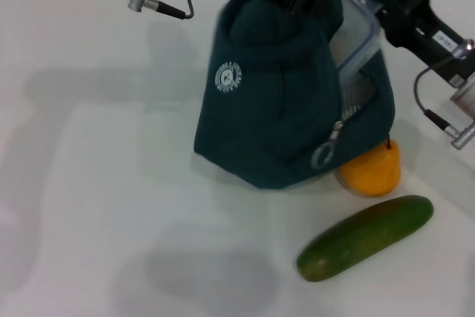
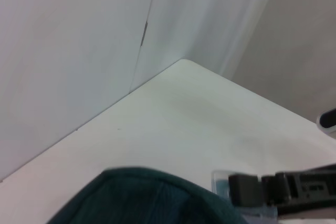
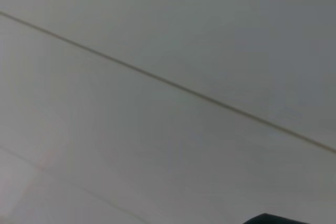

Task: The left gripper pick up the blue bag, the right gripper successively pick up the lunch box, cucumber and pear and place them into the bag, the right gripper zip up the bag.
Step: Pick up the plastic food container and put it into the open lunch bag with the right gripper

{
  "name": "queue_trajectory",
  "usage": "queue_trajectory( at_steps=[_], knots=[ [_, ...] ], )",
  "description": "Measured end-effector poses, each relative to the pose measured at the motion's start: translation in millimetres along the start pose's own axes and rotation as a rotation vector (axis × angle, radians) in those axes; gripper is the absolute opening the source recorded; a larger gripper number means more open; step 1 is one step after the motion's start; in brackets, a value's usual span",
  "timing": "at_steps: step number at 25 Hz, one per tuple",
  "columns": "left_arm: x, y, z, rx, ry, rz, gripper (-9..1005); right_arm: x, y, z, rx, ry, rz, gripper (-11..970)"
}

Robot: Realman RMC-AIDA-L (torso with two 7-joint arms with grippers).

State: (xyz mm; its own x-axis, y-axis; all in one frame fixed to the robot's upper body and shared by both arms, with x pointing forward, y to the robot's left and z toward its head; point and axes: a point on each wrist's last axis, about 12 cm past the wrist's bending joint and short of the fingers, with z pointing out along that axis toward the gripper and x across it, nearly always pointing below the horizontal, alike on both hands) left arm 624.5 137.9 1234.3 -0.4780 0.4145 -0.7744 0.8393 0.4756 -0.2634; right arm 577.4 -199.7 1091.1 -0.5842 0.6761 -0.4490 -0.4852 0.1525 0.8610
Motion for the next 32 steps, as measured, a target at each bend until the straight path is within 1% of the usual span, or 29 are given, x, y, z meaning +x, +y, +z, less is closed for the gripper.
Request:
queue_trajectory(
  at_steps=[4, 10, 17, 26, 32],
  knots=[
    [2, 0.7, 0, 0.0, 0.001, -0.005, 47, 3, 1.0, 4, -0.004, 0.025, 0.002, 172],
    [7, 1.8, -1, 0.001, 0.006, -0.015, 47, 4, 0.1, 1, 0.0, 0.058, -0.015, 176],
    [7, 1.6, -2, 0.0, 0.007, -0.015, 47, 9, -1.5, -4, 0.008, 0.109, -0.028, 179],
    [5, 3.0, -4, -0.008, 0.006, -0.012, 47, 7, -5.0, -14, 0.027, 0.113, -0.049, 180],
    [4, 3.2, -5, -0.011, 0.007, -0.01, 48, -2, -8.3, -29, 0.046, 0.087, -0.088, 179]
  ],
)
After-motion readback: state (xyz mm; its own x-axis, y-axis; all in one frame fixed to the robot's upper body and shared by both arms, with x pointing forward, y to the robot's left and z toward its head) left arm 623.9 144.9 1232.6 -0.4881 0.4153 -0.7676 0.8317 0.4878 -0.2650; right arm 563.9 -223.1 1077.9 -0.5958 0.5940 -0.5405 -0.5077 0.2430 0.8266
